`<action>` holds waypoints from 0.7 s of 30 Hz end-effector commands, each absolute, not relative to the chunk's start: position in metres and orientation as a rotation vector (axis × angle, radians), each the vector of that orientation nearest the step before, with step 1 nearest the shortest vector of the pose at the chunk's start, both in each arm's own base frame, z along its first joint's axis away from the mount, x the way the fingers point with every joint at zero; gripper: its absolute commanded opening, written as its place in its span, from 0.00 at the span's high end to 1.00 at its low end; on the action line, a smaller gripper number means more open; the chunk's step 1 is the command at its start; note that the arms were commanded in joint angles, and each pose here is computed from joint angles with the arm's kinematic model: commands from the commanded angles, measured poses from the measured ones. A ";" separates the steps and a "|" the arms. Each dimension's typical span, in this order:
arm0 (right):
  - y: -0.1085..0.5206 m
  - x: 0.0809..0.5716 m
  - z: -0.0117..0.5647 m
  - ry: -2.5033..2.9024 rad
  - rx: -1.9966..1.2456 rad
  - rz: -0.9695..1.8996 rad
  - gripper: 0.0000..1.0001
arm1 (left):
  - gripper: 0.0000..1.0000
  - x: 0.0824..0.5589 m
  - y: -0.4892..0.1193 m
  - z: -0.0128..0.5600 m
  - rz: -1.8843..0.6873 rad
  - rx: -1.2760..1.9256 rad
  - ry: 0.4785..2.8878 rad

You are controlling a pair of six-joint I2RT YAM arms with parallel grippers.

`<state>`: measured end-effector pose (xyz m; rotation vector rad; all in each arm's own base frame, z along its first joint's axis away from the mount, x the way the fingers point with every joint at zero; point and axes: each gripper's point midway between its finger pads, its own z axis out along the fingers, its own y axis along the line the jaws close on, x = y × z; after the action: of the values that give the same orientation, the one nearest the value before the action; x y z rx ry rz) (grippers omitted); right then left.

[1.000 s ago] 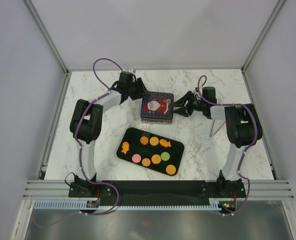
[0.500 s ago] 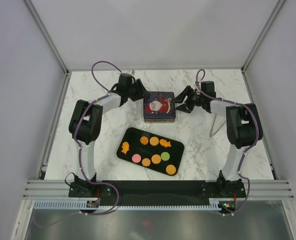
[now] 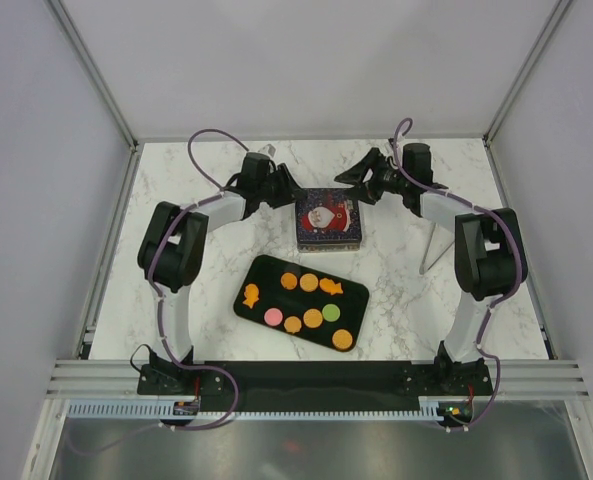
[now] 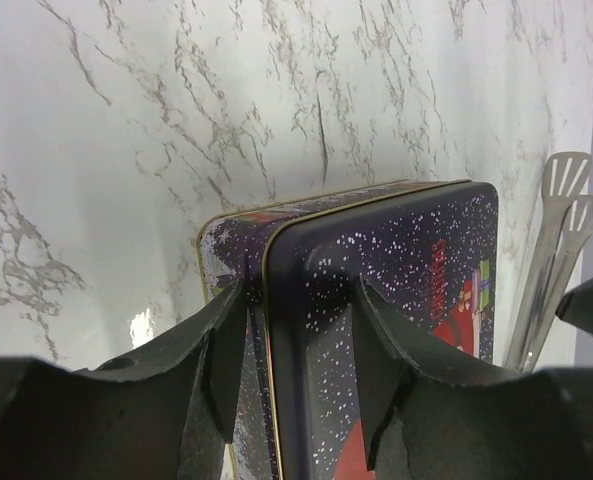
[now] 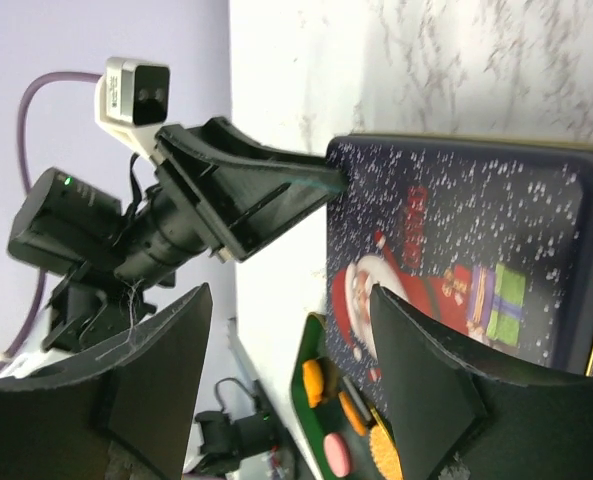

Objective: Pack the cookies

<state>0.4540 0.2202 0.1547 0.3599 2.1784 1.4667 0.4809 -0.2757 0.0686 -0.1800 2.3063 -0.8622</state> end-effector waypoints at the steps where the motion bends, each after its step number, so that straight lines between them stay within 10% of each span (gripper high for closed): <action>1: 0.215 0.458 0.164 2.206 0.270 1.304 0.27 | 0.62 0.397 -0.257 -0.026 -0.721 -0.281 2.698; 10: 0.237 0.467 0.139 2.278 0.238 1.201 0.28 | 0.64 0.364 -0.271 -0.024 -0.745 -0.224 2.727; 12: 0.243 0.469 0.137 2.295 0.215 1.163 0.29 | 0.86 0.378 -0.280 -0.012 -0.824 -0.368 2.643; 16: 0.256 0.474 0.135 2.304 0.180 1.124 0.32 | 0.98 0.380 -0.280 0.003 -0.856 -0.368 2.603; 21: 0.271 0.482 0.136 2.296 0.174 1.133 0.43 | 0.86 0.388 -0.283 0.024 -0.877 -0.325 2.549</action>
<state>0.4685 0.2658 0.1297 0.1964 2.3294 1.1662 0.4266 -0.3009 0.0707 -0.2772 2.3388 -1.0138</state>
